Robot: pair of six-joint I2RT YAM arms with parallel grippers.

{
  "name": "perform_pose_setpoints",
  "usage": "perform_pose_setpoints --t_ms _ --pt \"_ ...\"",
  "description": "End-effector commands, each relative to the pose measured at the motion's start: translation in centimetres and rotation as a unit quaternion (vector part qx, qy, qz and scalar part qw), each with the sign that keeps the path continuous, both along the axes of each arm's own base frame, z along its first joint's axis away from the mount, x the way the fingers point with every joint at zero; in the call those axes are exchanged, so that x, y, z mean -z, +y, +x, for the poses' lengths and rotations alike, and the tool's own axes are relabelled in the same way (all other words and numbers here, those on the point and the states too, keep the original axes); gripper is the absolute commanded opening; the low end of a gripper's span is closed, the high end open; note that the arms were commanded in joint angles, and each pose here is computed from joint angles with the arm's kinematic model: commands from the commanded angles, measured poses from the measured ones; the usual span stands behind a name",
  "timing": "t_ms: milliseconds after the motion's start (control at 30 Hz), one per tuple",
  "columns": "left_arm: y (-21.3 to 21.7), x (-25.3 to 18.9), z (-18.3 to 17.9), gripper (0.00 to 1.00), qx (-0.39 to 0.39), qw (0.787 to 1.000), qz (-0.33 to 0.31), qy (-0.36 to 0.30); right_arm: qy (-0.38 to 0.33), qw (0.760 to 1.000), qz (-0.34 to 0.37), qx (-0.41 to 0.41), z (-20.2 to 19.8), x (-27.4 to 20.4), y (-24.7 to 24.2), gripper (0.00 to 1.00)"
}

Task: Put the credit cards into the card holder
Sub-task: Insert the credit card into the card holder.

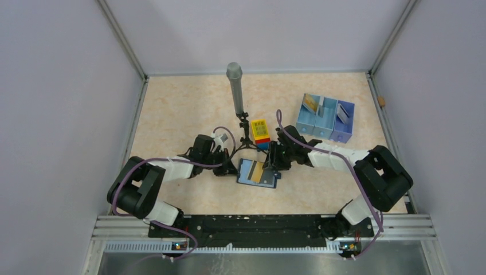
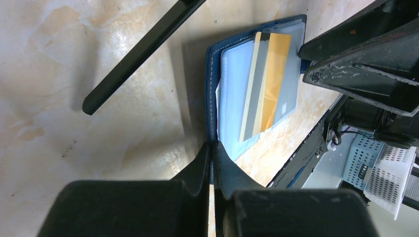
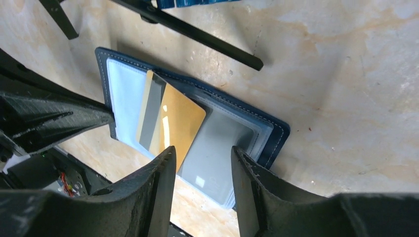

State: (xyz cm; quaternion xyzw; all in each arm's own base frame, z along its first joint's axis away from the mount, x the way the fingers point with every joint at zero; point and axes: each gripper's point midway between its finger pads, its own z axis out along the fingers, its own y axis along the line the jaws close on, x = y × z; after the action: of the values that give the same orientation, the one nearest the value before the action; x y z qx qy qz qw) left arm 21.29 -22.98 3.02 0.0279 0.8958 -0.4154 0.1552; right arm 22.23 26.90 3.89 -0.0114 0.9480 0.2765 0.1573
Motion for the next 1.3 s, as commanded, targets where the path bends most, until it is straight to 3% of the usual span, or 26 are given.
perform_pose_setpoints --t_ms 0,333,633,900,1267 --pt "-0.1 -0.4 0.2 0.00 0.005 1.000 -0.005 -0.013 -0.022 0.999 0.003 0.033 1.4 -0.1 0.5 0.43" --pt "-0.1 -0.4 0.2 0.00 0.007 1.000 -0.003 -0.013 -0.014 0.999 0.010 0.035 1.0 1.6 1.6 0.32" --pt "0.0 -0.5 0.3 0.00 0.006 1.000 -0.002 -0.015 -0.017 0.999 -0.028 0.031 1.6 2.9 1.6 0.26" --pt "0.1 -0.3 0.4 0.00 0.001 1.000 0.003 -0.017 -0.002 0.997 -0.069 0.020 0.9 4.3 0.8 0.11" --pt "0.8 0.5 0.9 0.00 -0.031 0.999 0.024 -0.012 0.009 0.998 -0.043 0.042 -0.8 4.3 -0.1 0.07"
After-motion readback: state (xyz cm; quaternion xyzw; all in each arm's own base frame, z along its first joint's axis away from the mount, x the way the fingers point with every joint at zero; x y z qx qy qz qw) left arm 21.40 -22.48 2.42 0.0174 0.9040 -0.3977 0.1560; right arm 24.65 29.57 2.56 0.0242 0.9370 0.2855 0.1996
